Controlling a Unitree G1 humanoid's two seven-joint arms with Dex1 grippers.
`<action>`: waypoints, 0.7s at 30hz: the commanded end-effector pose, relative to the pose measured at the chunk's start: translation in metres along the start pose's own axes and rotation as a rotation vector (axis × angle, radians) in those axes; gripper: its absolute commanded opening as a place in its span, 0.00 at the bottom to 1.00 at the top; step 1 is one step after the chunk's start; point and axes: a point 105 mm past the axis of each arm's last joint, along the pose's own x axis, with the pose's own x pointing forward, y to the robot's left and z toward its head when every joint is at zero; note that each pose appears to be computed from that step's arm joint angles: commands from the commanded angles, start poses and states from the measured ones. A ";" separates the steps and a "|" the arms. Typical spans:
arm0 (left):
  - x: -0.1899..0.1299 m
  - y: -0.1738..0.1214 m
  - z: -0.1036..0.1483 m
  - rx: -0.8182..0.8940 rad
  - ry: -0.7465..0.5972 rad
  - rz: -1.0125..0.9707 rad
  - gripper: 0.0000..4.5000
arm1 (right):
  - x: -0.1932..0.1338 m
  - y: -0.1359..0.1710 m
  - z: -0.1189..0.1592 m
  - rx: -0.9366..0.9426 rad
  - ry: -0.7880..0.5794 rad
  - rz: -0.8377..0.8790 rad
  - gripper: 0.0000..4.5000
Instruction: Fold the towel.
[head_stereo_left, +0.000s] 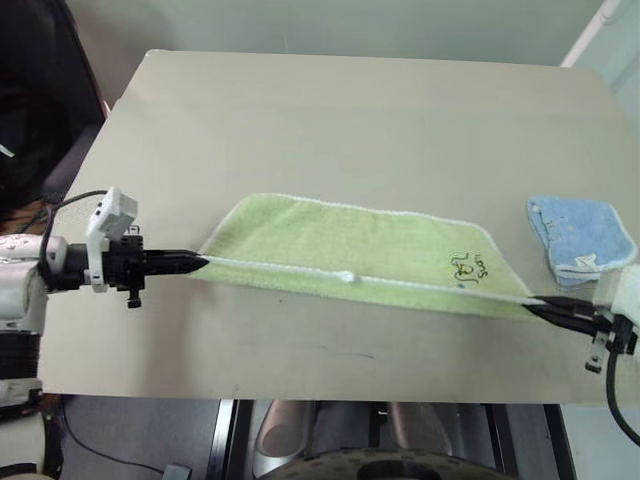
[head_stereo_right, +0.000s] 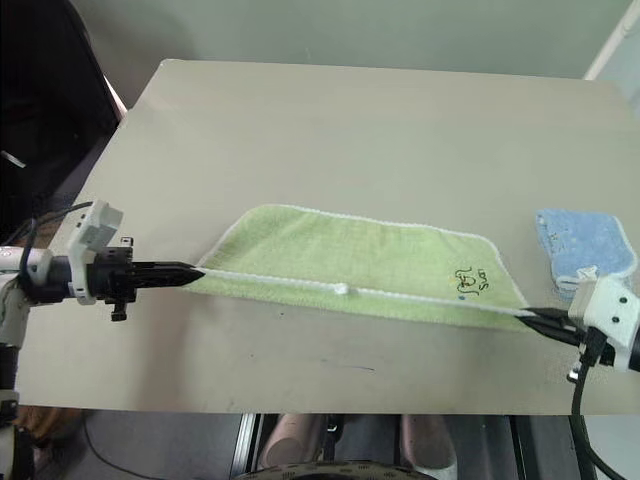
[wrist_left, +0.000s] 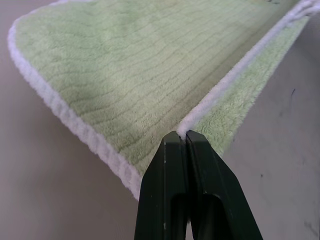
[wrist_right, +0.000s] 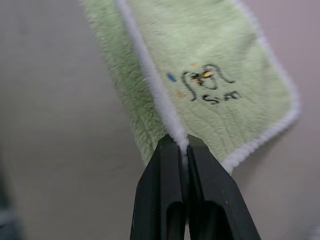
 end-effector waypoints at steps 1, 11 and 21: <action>-0.022 0.010 -0.003 -0.001 0.048 0.096 0.01 | -0.018 -0.007 -0.007 0.003 0.061 -0.042 0.00; -0.022 0.020 0.010 -0.014 -0.063 0.134 0.01 | -0.018 -0.013 -0.016 -0.044 0.149 -0.052 0.00; 0.006 0.048 0.025 0.059 -0.163 0.165 0.01 | 0.013 -0.051 0.005 -0.066 0.000 -0.182 0.00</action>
